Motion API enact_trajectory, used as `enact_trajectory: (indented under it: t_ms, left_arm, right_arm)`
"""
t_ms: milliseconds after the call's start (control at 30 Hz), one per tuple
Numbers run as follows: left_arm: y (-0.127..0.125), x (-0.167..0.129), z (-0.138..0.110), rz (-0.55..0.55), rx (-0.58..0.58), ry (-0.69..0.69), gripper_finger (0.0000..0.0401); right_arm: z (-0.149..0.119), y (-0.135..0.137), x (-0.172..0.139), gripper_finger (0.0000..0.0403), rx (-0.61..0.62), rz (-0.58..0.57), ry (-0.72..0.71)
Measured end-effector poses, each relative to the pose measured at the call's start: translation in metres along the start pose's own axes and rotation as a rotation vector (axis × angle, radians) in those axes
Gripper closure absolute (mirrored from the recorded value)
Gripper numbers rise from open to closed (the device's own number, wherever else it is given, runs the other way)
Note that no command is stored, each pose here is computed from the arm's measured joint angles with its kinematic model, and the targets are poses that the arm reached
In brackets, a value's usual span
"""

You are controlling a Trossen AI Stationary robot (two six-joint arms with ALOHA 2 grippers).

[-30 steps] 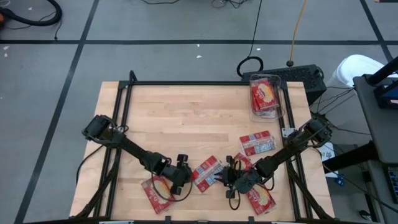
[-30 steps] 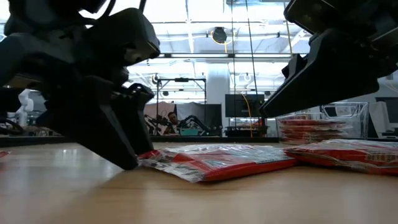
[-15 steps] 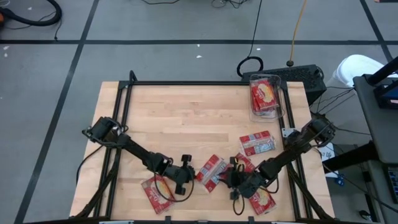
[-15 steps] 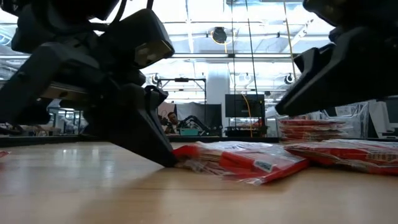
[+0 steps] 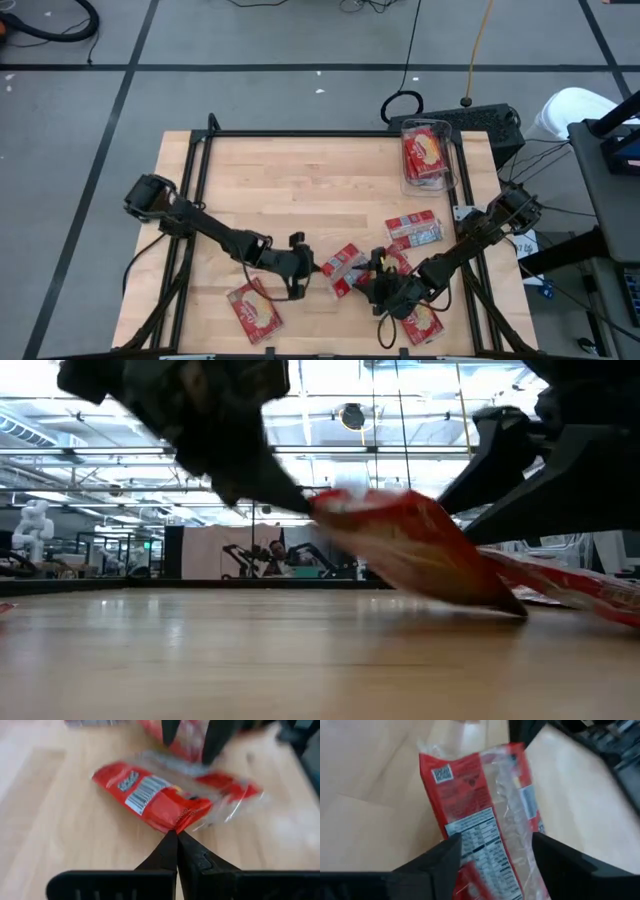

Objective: Sort popcorn bags into baskets
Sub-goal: Put the red popcorn bag into the transparent bin

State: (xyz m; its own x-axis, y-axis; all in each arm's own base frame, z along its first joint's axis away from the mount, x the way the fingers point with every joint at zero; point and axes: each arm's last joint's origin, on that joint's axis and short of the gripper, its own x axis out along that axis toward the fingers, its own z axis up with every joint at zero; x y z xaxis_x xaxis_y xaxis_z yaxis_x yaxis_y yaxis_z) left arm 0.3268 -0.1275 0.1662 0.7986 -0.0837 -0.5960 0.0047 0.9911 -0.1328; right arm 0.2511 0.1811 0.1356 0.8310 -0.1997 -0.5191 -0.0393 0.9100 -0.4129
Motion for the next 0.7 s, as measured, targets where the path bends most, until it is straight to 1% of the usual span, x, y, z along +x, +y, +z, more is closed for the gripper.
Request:
enact_trajectory:
  t_ms: [67, 167, 267, 333, 467, 600, 700]
  left_arm:
    - [0.003, -0.007, 0.009, -0.002, -0.025, -0.033, 0.0398]
    - [0.01, -0.016, 0.019, 0.008, -0.068, -0.068, 0.0399]
    - [0.017, -0.021, 0.029, 0.018, -0.113, -0.118, 0.0399]
    - [0.021, -0.021, 0.032, 0.025, -0.133, -0.136, 0.0399]
    - [0.025, -0.021, 0.037, 0.023, -0.16, -0.174, 0.0399]
    - [0.026, -0.021, 0.037, 0.025, -0.175, -0.175, 0.04]
    - [0.025, -0.021, 0.038, 0.02, -0.18, -0.185, 0.0398]
  right_arm:
    - [0.0, -0.001, 0.0, 0.0153, -0.041, -0.024, -0.002]
    - [0.0, -0.002, 0.0, 0.014, -0.071, -0.041, -0.001]
    - [0.0, -0.003, 0.002, 0.0136, -0.079, -0.048, 0.003]
    - [0.0, -0.004, 0.002, 0.0137, -0.082, -0.085, 0.001]
    - [-0.001, -0.007, 0.003, 0.0145, -0.049, -0.247, -0.011]
    - [0.0, -0.012, 0.006, 0.0161, -0.013, -0.263, -0.011]
    - [0.0, -0.016, 0.009, 0.019, 0.03, -0.274, -0.008]
